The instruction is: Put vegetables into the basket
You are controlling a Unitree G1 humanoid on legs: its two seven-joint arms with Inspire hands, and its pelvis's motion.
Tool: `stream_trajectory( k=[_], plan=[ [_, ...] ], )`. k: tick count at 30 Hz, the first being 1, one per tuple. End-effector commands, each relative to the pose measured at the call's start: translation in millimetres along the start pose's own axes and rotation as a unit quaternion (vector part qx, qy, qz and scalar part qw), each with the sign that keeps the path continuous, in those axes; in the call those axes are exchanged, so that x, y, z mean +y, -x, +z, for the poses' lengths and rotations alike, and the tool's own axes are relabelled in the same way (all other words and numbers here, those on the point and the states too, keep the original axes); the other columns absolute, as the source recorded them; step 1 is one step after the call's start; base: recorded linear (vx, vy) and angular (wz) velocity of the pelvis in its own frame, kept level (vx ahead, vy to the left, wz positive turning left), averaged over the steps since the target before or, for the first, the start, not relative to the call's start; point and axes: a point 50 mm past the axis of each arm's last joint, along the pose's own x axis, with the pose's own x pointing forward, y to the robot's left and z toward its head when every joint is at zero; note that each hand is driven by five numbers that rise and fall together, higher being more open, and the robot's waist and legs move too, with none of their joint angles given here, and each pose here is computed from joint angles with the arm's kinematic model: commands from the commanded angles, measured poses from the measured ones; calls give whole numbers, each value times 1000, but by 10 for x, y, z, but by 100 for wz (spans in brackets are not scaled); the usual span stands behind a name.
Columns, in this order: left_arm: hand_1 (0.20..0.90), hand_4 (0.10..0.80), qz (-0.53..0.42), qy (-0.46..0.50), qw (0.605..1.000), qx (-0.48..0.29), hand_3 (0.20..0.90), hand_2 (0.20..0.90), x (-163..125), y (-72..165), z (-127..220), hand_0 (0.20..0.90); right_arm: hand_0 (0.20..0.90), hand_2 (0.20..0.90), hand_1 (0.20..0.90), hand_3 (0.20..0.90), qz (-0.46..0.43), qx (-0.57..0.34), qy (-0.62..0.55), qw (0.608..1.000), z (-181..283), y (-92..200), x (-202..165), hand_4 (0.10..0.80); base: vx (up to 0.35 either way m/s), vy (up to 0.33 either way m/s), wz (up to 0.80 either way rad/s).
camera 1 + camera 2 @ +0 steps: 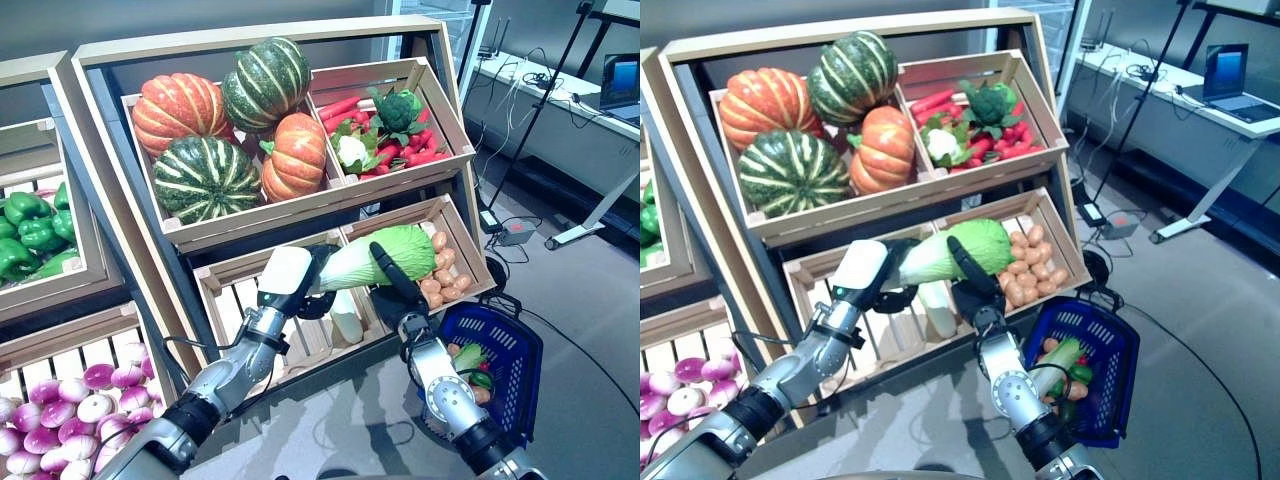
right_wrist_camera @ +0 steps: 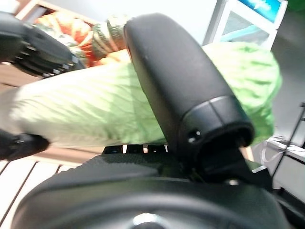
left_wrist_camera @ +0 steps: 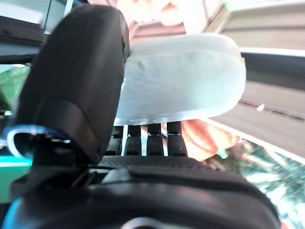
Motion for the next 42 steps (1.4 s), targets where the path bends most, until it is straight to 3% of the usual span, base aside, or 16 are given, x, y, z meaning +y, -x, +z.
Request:
stream_trajectory(
  k=[1,3,8,25,26,27,32,42],
  plan=[
    [300,400,141,-9,982,-123,300,300,509,-362,205,300,900,900,900,900,104,-136,-14,985,418,-146,690,800,-5,0,4],
    [300,400,144,-13,981,-131,300,300,528,-337,223,300,900,900,900,900,85,-215,11,973,624,-120,707,800,-13,1,6],
    [300,400,134,3,979,-152,300,300,527,-297,316,300,900,900,900,900,59,-315,59,945,873,-88,762,800,-4,1,1],
    [300,400,128,74,961,-233,300,300,574,-329,685,300,900,900,900,900,78,-300,88,947,799,-233,687,800,-8,5,2],
    [300,400,132,79,960,-235,300,300,581,-344,712,300,667,667,667,667,94,-300,87,945,794,-228,702,645,0,0,0],
    [300,400,132,79,960,-235,300,300,581,-346,715,300,300,300,300,300,96,-300,86,945,794,-227,703,400,0,0,0],
    [300,400,142,88,957,-236,300,300,593,-372,759,300,300,300,300,300,152,-304,73,938,773,-200,751,400,0,0,0],
    [300,400,158,90,958,-222,300,300,685,-446,765,300,300,300,300,300,154,-320,79,931,809,-175,766,400,0,0,0]
  ],
)
